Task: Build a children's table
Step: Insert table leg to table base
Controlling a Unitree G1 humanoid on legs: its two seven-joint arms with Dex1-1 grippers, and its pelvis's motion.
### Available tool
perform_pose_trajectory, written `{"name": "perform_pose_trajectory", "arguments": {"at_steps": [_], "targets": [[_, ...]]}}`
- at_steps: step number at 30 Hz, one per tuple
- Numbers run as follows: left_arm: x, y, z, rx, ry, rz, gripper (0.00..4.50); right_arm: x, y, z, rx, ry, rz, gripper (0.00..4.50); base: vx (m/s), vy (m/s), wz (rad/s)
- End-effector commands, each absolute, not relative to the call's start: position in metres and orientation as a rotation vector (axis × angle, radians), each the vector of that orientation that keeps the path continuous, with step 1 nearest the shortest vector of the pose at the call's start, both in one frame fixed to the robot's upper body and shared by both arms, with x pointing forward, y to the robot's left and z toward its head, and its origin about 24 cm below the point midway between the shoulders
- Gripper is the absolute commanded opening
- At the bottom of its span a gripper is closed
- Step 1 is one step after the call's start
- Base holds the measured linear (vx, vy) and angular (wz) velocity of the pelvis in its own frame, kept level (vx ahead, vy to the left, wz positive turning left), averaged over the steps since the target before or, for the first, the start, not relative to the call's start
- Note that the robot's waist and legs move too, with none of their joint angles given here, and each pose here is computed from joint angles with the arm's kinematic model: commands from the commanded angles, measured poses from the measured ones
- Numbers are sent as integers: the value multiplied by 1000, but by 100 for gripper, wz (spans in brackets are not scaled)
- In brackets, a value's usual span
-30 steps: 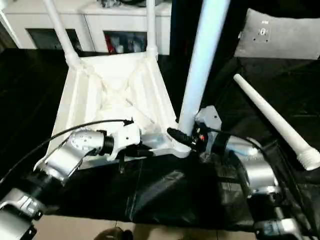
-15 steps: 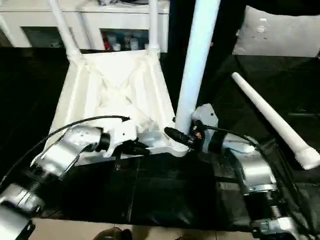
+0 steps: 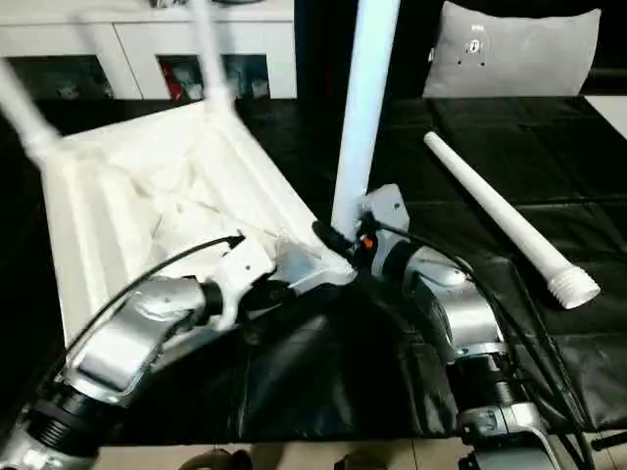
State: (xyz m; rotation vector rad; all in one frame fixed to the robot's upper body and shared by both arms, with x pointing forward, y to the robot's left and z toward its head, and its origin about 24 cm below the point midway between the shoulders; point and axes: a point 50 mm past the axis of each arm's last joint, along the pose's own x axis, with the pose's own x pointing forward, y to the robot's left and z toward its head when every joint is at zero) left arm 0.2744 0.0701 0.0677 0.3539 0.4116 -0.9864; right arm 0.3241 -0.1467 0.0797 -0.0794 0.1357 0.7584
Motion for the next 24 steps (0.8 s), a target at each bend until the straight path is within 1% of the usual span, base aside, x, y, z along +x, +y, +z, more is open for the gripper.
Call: {"name": "perform_pose_trajectory", "arguments": {"at_steps": [1, 9, 13, 14, 15, 16, 18, 19, 22, 23, 24], "targets": [[262, 44, 79, 342, 348, -1094, 0, 314, -153, 34, -72, 382, 689, 191, 0, 0, 0], [267, 51, 76, 379, 385, -1026, 0, 314, -153, 30, -54, 388, 671, 191, 0, 0, 0], [270, 54, 75, 399, 393, -986, 0, 315, -150, 31, 3, 386, 669, 191, 0, 0, 0], [270, 54, 75, 399, 393, -986, 0, 315, -150, 31, 3, 386, 669, 226, 0, 0, 0], [269, 54, 75, 404, 394, -985, 0, 315, -149, 31, 18, 389, 670, 247, 0, 0, 0], [269, 54, 75, 412, 397, -985, 0, 316, -149, 31, 20, 387, 670, 247, 0, 0, 0], [269, 55, 73, 425, 401, -983, 0, 316, -148, 31, 11, 383, 674, 279, 0, 0, 0], [269, 55, 73, 425, 401, -983, 0, 316, -148, 31, 11, 383, 674, 279, 0, 0, 0], [270, 57, 72, 431, 397, -973, 0, 316, -150, 32, 5, 357, 668, 309, 0, 0, 0], [270, 58, 72, 432, 395, -969, 0, 315, -151, 32, 4, 344, 664, 309, 0, 0, 0], [271, 59, 71, 433, 395, -967, 0, 315, -152, 33, 7, 332, 660, 336, 0, 0, 0]]}}
